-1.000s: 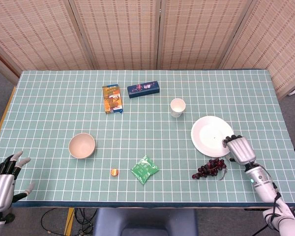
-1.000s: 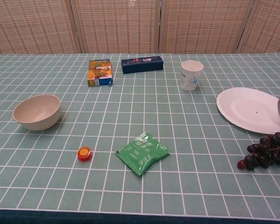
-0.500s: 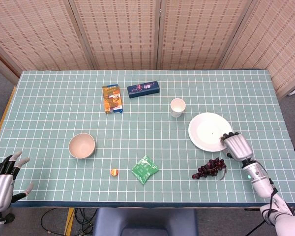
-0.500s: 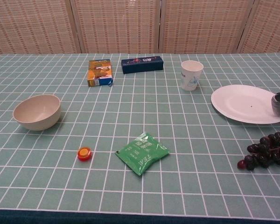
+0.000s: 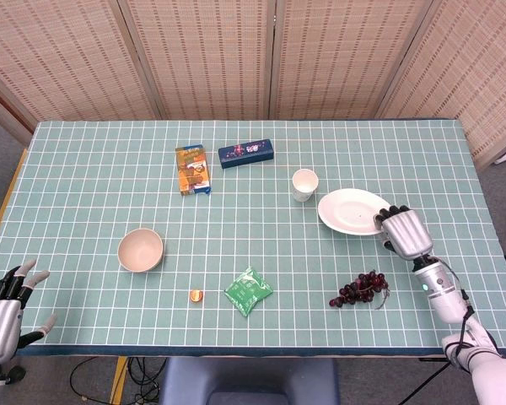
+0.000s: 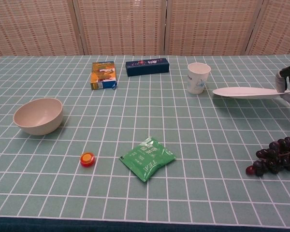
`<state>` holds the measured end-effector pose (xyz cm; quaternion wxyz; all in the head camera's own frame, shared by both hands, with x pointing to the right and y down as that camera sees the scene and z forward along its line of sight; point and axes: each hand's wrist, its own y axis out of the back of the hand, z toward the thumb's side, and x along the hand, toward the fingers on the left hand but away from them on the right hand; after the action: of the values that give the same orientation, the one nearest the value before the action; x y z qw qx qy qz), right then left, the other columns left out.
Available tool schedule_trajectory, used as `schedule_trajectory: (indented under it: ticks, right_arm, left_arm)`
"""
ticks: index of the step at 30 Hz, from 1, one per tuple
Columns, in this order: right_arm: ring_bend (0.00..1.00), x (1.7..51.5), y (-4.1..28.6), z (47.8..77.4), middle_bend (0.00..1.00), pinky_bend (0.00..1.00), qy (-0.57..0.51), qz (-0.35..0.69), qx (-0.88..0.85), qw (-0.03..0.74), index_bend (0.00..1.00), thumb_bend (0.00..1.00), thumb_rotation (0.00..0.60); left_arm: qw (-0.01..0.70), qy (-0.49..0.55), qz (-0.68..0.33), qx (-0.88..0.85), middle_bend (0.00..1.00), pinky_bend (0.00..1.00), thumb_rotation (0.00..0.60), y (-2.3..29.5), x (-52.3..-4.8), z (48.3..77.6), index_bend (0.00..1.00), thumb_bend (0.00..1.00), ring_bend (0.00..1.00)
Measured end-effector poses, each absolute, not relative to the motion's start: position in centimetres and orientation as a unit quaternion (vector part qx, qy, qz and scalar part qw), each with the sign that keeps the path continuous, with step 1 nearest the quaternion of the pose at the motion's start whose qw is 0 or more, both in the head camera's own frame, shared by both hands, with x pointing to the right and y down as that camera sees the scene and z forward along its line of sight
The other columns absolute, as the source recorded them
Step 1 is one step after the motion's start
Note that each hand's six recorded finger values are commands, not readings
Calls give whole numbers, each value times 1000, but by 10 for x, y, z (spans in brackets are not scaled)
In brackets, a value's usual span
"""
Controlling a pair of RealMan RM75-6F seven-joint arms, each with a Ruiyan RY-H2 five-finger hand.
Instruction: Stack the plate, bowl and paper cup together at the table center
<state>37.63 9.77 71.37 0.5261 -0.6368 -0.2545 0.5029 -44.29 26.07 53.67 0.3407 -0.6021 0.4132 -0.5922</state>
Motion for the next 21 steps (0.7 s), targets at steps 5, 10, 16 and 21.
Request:
schedule_trajectory:
  ticks: [5,10,16,21]
  right_arm:
    - [456,370,85,692,506,534,-279,474,-627,551,611,438,600]
    - [460,364,77,662,509,534,-305,435,-620,577,613,438,600]
    - [460,349,78,629,510,534,-318,394,-627,592,613,438,600]
    - [460,326,85,606,510,534,-328,362,-654,577,613,439,600]
  left_arm:
    - [341,415,-591,-602,103,193,600,259,-444,536,215,221,108]
    - [339,417,-588,-604,103,192,600,258,-443,536,214,221,108]
    - [338,417,-586,-607,103,192,600,258,-441,536,213,221,107]
    - [341,417,-583,-608,103,192,600,257,-440,535,213,220,107]
